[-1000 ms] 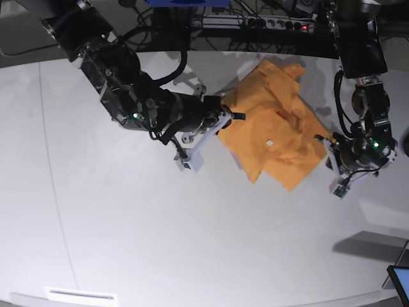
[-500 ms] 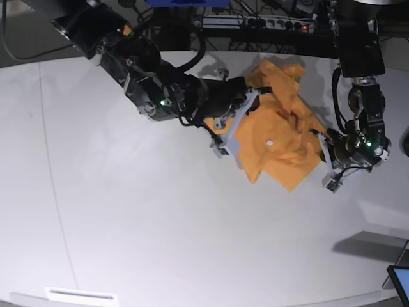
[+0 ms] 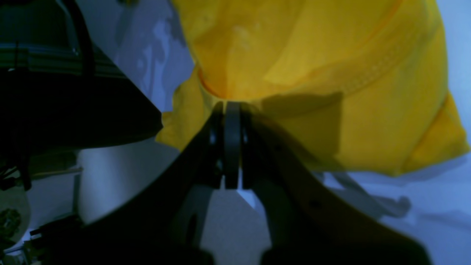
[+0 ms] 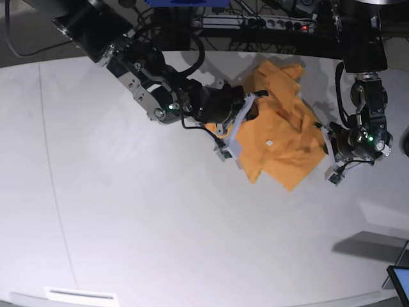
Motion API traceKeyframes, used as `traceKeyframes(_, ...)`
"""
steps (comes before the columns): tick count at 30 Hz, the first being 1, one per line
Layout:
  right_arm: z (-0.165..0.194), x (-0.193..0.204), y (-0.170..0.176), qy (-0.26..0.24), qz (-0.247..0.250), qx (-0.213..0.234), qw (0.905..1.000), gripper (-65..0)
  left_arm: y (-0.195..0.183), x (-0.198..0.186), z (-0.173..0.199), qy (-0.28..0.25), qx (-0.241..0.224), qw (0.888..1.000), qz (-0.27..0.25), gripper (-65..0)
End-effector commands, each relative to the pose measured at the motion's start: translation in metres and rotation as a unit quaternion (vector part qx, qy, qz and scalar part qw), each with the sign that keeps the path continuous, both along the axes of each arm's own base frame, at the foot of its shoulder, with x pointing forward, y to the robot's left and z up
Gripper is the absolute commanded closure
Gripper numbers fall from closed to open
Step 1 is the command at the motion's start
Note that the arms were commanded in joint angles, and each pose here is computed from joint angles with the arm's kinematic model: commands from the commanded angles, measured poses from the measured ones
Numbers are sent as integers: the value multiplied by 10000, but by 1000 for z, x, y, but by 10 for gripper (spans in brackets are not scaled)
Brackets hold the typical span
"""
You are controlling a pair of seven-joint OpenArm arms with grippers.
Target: Fold the T-shirt properly
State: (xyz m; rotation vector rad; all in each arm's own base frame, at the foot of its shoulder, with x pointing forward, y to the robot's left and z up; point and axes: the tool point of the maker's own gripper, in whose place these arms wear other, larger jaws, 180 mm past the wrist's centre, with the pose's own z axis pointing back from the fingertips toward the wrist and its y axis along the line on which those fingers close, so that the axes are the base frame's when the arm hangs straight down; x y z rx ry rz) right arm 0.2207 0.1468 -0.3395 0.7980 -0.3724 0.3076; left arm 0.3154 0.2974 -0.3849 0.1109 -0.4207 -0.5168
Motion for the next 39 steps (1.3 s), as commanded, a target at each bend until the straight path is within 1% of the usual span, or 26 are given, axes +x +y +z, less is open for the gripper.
traceKeyframes(1, 8, 5, 4, -101, 0, 129, 9999, -1, 6, 8, 13, -191, 65, 9998, -28, 0)
traceKeyframes(5, -8, 7, -1, 109, -82, -20, 9999, -1, 6, 1, 6, -88, 65, 9999, -36, 0)
traceKeyframes(11, -25, 8, -4, 283, -111, -199, 9993, -1, 11, -6, 3, 1, 125, 9999, -23, 0)
traceKeyframes(15, -27, 18, -8, 180, -189, -263, 9993, -1, 12, -8, 2, 37, 146, 9999, -19, 0)
traceKeyframes(17, -27, 29, -14, 102, -397, -245, 9989, -1, 13, -8, 2, 44, 157, 9999, -17, 0)
traceKeyframes(24, -62, 47, -45, 135, -717, -742, 9946, 0, 13, -24, -10, 245, 158, 9996, -23, 0)
traceKeyframes(29, -67, 61, -61, 28, -823, -924, 9923, 0, 8, -36, -20, 393, 119, 9991, -45, 0)
traceKeyframes(34, -63, 74, -72, -118, -854, -1042, 9908, 0, -18, -48, -37, 789, 93, 9963, -314, 0)
traceKeyframes(37, -63, 86, -86, -340, -881, -1273, 9874, 0, -35, -54, -46, 958, -20, 9947, -361, 0)
traceKeyframes(39, -65, 93, -100, -535, -909, -1528, 9826, 0, -47, -55, -50, 1027, -120, 9940, -364, 0)
